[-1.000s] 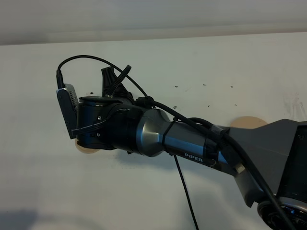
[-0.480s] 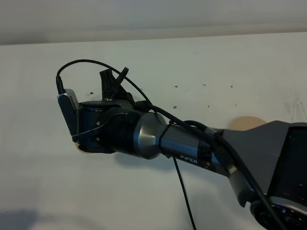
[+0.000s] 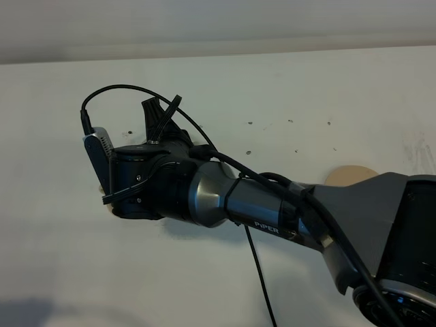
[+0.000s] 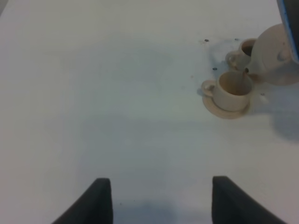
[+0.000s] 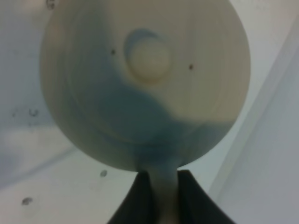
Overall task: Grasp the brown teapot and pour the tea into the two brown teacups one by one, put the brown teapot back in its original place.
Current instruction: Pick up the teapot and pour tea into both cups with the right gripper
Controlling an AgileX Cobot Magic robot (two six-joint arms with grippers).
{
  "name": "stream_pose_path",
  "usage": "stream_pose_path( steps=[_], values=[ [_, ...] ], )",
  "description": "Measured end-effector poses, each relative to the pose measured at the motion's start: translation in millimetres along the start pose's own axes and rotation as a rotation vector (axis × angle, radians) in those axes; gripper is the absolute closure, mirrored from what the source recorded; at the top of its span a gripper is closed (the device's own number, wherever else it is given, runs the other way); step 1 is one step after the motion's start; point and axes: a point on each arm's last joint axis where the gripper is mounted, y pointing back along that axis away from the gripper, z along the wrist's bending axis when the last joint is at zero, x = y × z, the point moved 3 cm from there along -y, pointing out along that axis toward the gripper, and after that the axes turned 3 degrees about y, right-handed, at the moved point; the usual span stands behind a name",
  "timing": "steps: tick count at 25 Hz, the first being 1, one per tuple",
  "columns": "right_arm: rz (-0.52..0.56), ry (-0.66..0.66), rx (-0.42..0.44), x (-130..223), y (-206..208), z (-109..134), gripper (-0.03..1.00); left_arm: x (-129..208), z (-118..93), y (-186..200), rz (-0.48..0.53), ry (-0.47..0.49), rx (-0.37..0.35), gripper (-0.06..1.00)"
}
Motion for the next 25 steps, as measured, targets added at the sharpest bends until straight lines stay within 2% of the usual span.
stream_pose_path(
  steps=[25],
  values=[
    [0.037, 0.147, 0.068, -3.5, -1.0, -3.0, 0.85, 0.0, 0.0, 0.0, 0.0, 0.0, 0.0, 0.47]
  ],
)
